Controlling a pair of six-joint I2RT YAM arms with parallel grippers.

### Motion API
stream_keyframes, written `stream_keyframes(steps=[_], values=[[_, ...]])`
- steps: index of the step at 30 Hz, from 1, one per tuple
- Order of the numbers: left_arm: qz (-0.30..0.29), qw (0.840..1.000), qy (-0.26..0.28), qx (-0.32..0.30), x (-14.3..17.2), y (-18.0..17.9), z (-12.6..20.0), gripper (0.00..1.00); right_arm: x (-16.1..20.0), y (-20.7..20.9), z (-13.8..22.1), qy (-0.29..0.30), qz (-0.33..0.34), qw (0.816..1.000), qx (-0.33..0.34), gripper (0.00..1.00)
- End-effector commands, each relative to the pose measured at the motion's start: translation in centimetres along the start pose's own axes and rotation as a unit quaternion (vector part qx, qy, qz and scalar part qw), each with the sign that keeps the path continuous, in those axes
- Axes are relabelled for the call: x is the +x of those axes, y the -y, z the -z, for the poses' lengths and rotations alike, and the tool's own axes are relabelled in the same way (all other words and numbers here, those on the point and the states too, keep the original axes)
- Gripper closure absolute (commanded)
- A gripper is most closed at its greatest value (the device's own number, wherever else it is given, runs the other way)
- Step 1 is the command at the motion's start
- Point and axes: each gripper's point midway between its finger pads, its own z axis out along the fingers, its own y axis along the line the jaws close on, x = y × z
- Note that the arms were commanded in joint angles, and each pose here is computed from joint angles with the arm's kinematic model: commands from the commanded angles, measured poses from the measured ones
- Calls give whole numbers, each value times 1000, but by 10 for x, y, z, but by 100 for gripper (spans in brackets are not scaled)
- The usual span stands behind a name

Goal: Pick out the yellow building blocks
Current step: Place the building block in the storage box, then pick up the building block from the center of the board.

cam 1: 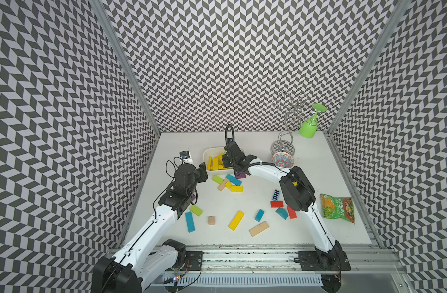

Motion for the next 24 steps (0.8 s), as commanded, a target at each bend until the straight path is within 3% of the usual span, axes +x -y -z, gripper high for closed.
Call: stream_keyframes(steps=[1,5,10,18,24], values=[[-22,1000,12,8,-18,6,2,36,-29,-15,11,39,12,999,-34,43],[-39,999,11,15,-24,10,4,36,-58,-22,40,64,19,997,-49,42],[-55,997,4,59,-25,26,8,36,-93,-29,106,98,21,992,-81,41],[-88,984,-40,152,1,66,21,37,-38,-9,188,93,10,987,-134,42],[-137,961,-124,207,59,107,39,37,12,23,224,67,-33,990,-116,43]])
